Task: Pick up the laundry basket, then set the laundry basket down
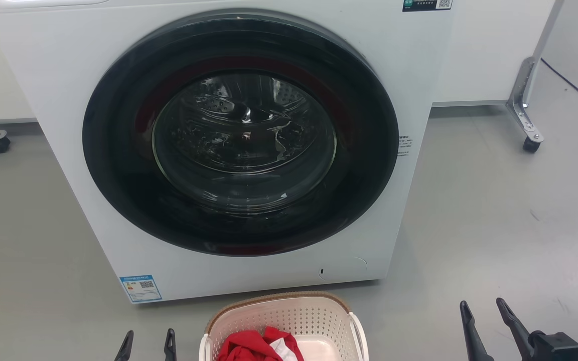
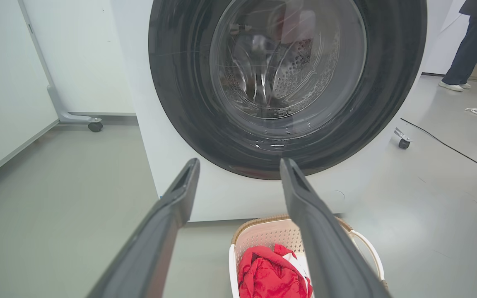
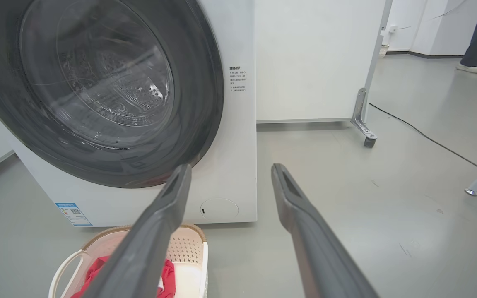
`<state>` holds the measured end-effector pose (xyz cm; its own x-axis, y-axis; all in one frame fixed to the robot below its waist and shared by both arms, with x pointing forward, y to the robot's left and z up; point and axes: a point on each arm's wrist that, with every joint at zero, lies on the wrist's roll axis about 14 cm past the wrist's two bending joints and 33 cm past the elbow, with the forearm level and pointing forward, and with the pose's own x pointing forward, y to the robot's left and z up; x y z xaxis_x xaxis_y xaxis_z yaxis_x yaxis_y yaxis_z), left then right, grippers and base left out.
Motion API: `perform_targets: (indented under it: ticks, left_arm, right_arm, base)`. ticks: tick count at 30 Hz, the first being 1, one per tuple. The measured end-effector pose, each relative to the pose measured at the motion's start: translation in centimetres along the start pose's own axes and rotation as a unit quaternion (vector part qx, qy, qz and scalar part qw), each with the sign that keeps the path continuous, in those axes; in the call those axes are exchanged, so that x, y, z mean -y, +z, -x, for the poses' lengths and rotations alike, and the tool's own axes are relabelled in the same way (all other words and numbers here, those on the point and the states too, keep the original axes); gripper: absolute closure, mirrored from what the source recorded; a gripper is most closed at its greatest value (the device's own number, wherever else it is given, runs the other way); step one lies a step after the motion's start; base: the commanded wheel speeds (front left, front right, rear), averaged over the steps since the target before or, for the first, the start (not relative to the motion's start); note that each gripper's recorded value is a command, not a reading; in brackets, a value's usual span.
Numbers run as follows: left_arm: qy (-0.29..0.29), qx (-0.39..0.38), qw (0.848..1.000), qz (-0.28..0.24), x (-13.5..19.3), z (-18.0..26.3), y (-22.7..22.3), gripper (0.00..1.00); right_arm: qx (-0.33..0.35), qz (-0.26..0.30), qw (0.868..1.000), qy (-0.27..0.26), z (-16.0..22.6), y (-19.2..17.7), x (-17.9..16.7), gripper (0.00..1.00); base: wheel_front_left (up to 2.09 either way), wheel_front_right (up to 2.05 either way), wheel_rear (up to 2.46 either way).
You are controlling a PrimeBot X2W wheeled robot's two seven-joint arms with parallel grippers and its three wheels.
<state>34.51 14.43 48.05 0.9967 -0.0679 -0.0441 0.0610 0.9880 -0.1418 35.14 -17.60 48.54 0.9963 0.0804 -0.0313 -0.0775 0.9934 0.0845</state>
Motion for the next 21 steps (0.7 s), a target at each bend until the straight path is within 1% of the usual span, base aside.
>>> perform_targets:
  ticks: [21]
  left_arm:
    - [0.009,-0.016,1.000,0.003,-0.21,0.32,-0.08,0.00]
  right_arm:
    - [0.010,0.005,1.000,-0.001,0.03,0.53,0.06,0.00]
  base:
    - [0.00,0.00,0.00]
